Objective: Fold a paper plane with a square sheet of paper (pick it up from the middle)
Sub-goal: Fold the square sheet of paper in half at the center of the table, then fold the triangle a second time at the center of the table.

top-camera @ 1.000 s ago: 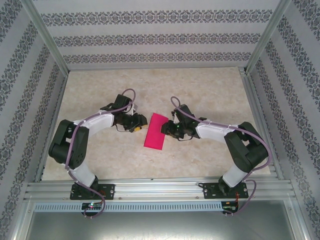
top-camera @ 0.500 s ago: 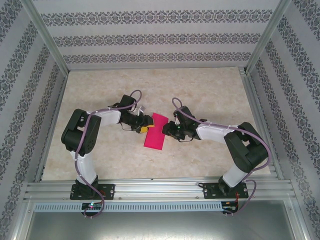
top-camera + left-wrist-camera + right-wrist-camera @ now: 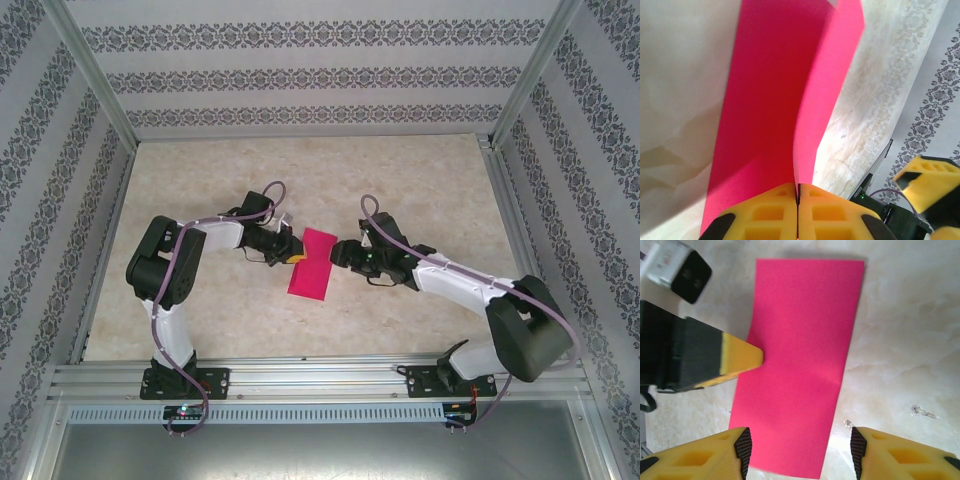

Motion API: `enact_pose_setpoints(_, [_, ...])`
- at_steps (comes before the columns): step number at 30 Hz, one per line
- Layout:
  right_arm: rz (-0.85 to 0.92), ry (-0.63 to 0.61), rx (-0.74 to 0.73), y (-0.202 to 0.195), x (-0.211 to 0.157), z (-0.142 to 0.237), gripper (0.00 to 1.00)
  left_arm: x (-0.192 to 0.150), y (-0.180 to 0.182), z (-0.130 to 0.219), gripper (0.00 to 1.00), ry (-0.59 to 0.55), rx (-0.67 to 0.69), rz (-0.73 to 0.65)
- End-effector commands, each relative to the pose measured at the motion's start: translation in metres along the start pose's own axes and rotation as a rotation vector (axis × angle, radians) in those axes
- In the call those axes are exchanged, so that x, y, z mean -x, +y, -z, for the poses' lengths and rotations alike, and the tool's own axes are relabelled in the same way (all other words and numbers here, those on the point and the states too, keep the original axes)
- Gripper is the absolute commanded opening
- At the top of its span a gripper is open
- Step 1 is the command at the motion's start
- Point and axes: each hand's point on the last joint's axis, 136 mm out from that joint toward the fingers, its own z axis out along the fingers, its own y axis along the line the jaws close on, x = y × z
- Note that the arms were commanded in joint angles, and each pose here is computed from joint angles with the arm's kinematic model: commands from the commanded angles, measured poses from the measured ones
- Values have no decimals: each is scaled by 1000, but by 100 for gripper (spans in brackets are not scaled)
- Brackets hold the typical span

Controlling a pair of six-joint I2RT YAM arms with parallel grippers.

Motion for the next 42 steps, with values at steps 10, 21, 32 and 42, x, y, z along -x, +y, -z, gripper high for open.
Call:
enact_pose_setpoints(10, [38,-259,-75,-27,26,56,98,-12,-11,12,13,-141,21,-16])
enact_pose_setpoints(21, [118,-75,68,-10,11,49,98,-5,-15,6,9,-220,-26,38])
enact_pose_setpoints(32, [349,17,12,-1,-22,41,93,-6,-22,0,18,-257,41,0])
enact_pose_setpoints(42, [545,-44,-131,20,-47,38,90,-14,-32,-5,30,-152,37,-87])
